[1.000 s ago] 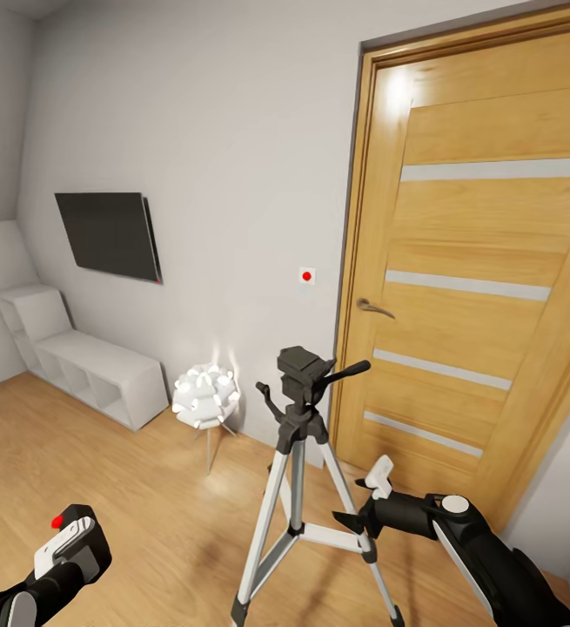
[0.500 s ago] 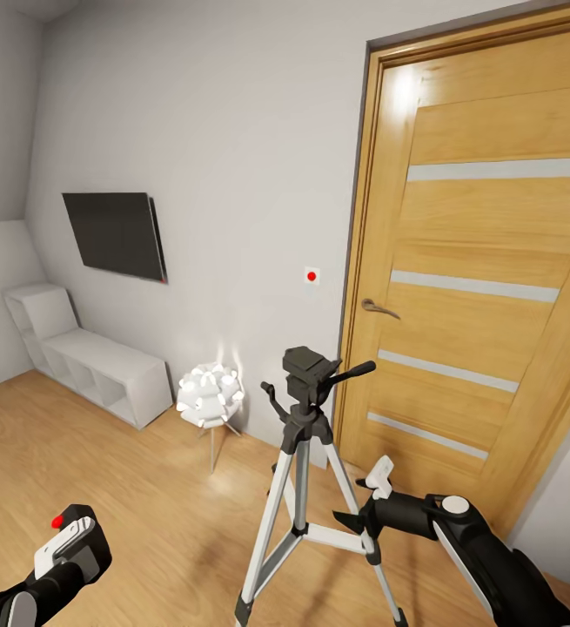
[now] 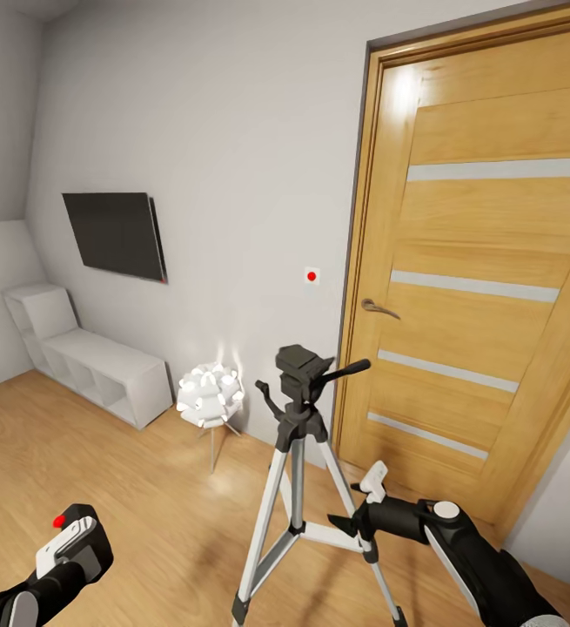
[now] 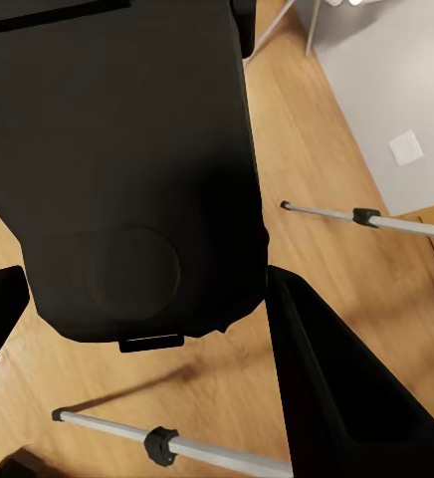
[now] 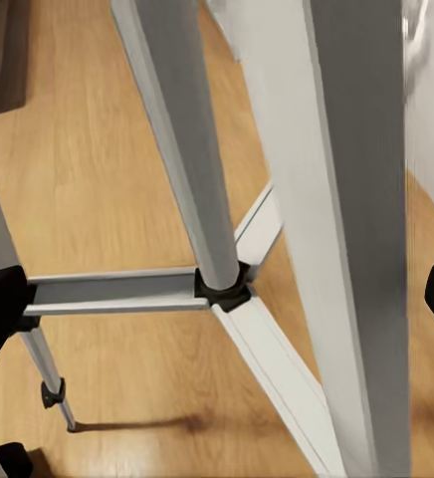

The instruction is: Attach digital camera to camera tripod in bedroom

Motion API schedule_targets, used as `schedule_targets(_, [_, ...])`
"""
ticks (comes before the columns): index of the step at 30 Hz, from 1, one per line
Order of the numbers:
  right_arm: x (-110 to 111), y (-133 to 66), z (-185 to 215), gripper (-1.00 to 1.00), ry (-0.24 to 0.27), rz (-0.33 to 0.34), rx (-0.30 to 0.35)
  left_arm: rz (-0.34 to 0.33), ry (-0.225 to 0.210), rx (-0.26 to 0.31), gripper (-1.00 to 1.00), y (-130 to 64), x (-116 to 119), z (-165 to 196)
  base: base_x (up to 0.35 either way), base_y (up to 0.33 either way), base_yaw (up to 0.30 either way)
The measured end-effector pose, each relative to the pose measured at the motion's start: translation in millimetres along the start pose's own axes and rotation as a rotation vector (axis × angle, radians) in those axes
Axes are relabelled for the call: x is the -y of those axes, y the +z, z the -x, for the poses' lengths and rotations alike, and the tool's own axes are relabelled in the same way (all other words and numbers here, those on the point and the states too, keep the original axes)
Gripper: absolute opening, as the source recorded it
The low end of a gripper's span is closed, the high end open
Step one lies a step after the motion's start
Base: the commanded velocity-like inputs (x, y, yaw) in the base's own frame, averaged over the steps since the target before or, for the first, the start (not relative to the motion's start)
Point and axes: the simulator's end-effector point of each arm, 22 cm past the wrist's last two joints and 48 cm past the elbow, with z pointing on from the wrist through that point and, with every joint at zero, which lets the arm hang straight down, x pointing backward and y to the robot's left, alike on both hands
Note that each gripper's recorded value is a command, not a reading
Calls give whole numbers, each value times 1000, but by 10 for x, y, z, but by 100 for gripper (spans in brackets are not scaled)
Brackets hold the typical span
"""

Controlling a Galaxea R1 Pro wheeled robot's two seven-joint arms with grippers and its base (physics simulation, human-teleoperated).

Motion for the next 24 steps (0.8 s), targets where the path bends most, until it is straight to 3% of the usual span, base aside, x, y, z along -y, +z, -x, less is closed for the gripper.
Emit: schedule_targets(24, [132, 35, 24, 100, 5, -13, 0, -3, 3, -1, -100, 0, 21, -3, 0, 0, 0])
